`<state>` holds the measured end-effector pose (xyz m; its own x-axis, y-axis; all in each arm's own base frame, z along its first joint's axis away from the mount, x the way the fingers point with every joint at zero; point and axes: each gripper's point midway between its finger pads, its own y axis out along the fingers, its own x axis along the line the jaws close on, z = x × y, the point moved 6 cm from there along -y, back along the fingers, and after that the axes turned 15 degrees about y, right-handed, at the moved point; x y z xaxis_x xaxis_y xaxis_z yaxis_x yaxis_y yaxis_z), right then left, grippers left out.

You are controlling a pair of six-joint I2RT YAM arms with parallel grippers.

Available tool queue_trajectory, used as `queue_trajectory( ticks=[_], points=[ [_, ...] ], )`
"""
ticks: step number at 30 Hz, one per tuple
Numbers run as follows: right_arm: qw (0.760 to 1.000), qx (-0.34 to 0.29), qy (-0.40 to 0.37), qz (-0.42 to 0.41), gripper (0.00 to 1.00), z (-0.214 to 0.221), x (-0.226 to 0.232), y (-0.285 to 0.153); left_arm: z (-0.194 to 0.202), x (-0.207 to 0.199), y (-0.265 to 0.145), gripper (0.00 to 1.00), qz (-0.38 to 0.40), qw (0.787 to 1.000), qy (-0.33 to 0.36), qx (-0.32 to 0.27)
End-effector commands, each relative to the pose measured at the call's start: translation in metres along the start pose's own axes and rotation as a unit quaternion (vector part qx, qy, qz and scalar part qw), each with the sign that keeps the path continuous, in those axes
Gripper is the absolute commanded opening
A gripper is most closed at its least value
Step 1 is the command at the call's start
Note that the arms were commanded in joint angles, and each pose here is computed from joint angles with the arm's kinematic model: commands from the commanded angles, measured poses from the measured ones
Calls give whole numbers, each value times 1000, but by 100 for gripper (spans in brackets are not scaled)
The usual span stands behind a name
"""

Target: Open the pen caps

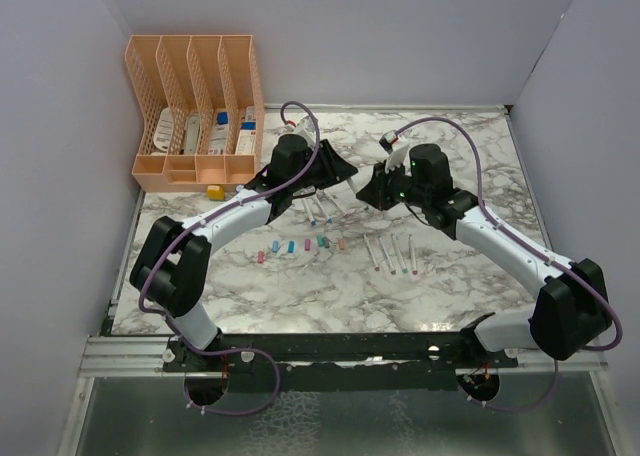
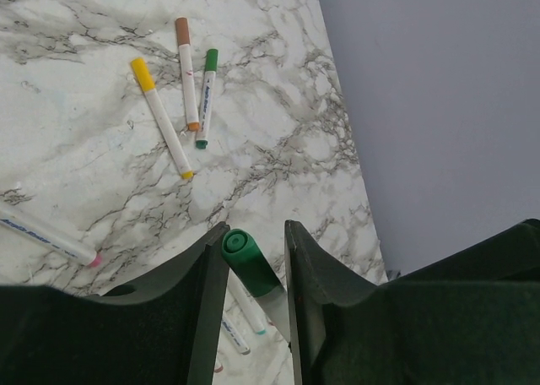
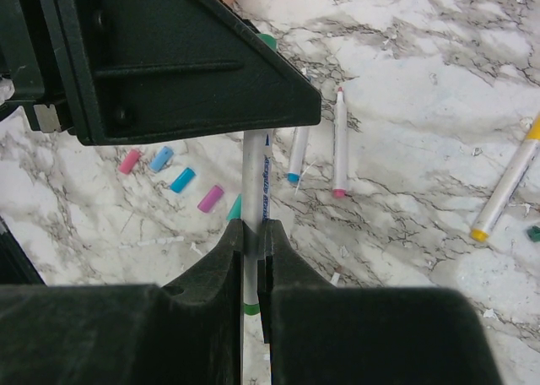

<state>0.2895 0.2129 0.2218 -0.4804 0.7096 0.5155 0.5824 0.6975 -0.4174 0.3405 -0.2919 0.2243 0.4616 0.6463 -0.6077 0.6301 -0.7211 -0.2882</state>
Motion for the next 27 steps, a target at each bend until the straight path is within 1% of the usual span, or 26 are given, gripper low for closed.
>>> queue_trajectory(
  ticks=[1, 14, 22, 27],
  points=[
    [1000, -14, -13, -14, 1, -8, 6, 1, -18, -18, -9, 35, 22, 999, 8, -31],
    [1000, -8, -10, -12, 1, -2, 3, 1, -24, -22, -10, 35, 27, 999, 4, -41],
    [1000, -6, -8, -12, 1, 2, 3, -1, -27, -23, -10, 34, 26, 999, 1, -46],
    [1000, -6, -9, -10, 1, 3, 2, -3, -27, -23, -9, 31, 27, 999, 0, -47]
  ],
)
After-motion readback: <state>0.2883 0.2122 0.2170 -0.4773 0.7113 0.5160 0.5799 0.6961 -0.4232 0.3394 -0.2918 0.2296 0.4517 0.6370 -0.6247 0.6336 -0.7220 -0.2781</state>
